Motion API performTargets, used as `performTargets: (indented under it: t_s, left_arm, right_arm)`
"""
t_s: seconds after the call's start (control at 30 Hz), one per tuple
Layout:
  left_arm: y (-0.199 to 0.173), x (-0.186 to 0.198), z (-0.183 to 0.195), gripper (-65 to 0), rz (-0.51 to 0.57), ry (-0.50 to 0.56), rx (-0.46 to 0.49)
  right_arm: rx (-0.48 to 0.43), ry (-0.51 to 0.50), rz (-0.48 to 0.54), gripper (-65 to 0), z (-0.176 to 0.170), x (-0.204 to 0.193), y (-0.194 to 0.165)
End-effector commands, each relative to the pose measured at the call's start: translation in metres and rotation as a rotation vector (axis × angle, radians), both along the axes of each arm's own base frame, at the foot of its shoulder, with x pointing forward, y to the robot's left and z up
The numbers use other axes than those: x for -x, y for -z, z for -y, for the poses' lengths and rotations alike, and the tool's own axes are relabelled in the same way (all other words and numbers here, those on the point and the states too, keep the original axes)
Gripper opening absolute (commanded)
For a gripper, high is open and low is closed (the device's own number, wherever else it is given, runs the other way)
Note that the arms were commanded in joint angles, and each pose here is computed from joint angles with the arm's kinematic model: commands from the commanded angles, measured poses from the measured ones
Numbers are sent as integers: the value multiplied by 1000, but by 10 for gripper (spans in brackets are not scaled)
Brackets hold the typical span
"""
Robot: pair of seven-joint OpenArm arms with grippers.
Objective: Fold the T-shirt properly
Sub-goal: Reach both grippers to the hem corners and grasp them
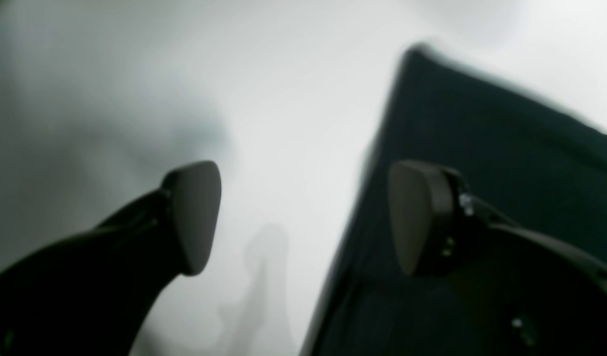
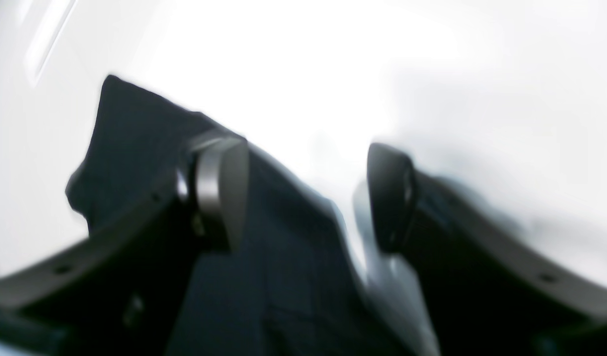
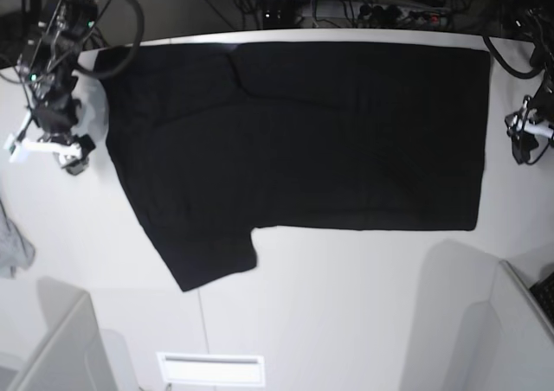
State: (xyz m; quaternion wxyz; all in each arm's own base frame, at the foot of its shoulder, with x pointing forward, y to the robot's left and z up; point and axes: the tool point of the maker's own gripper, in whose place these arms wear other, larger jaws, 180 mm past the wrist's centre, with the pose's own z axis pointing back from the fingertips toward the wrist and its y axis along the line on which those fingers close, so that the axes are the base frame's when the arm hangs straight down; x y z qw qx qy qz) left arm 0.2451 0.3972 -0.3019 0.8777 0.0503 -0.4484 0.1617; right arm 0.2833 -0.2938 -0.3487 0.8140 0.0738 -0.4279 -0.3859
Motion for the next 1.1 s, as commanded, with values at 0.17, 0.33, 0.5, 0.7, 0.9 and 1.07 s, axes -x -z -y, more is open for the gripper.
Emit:
performTargets:
  t_s: [0.17, 0.33, 0.5, 0.7, 0.9, 1.07]
  left_arm:
    - [-41, -56, 11, -160, 84, 112, -102]
    - [-37, -86, 6, -398, 1, 116, -267]
    - [-23, -107, 9, -630, -49, 115, -294]
    - [-4, -115, 5, -569, -89, 99, -233]
    - [7, -109, 0, -321, -117, 84, -216]
    - [12, -106, -4, -151, -134, 77, -208]
  right_arm:
    - [-5, -115, 79, -303, -8, -65, -21]
    - [-25, -197, 39, -308, -26, -108, -7]
    - [69, -300, 22, -303, -45, -157, -6]
    - [155, -379, -55, -290, -62, -204, 8]
    - [200, -541, -92, -213, -86, -233, 22]
    - [238, -604, -107, -213, -99, -237, 35]
